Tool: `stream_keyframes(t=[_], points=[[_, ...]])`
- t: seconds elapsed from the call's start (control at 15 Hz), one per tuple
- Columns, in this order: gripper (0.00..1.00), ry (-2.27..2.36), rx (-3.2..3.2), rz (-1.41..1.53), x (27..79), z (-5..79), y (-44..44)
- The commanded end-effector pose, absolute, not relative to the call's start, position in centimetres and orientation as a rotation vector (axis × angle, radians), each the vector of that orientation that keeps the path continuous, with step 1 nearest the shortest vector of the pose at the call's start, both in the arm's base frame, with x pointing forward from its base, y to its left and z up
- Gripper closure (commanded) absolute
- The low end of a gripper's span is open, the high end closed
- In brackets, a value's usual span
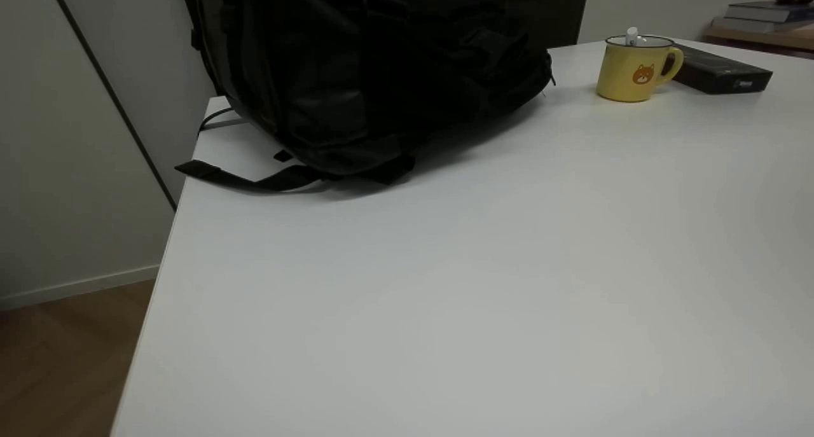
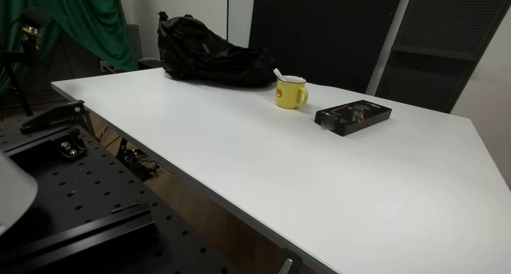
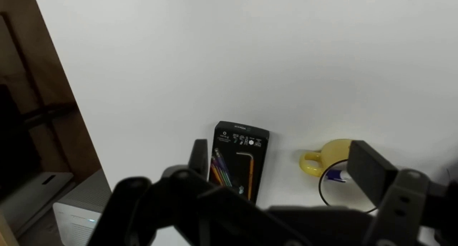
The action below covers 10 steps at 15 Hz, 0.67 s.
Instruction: Remove the marker from the mug
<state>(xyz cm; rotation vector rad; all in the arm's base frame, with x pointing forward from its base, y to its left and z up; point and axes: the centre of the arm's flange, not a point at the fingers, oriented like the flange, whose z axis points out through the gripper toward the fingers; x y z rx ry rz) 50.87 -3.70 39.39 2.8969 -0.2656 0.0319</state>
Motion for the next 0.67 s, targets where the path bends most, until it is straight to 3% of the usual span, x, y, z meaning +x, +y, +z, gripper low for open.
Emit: stream_keyframes(t=[0.0, 0.6], points=[[0.00, -0.168, 2.855, 0.089, 50.8, 36.5, -1.0], [0.00, 0.204, 2.821, 0.184, 52.2, 28.6, 5.6]])
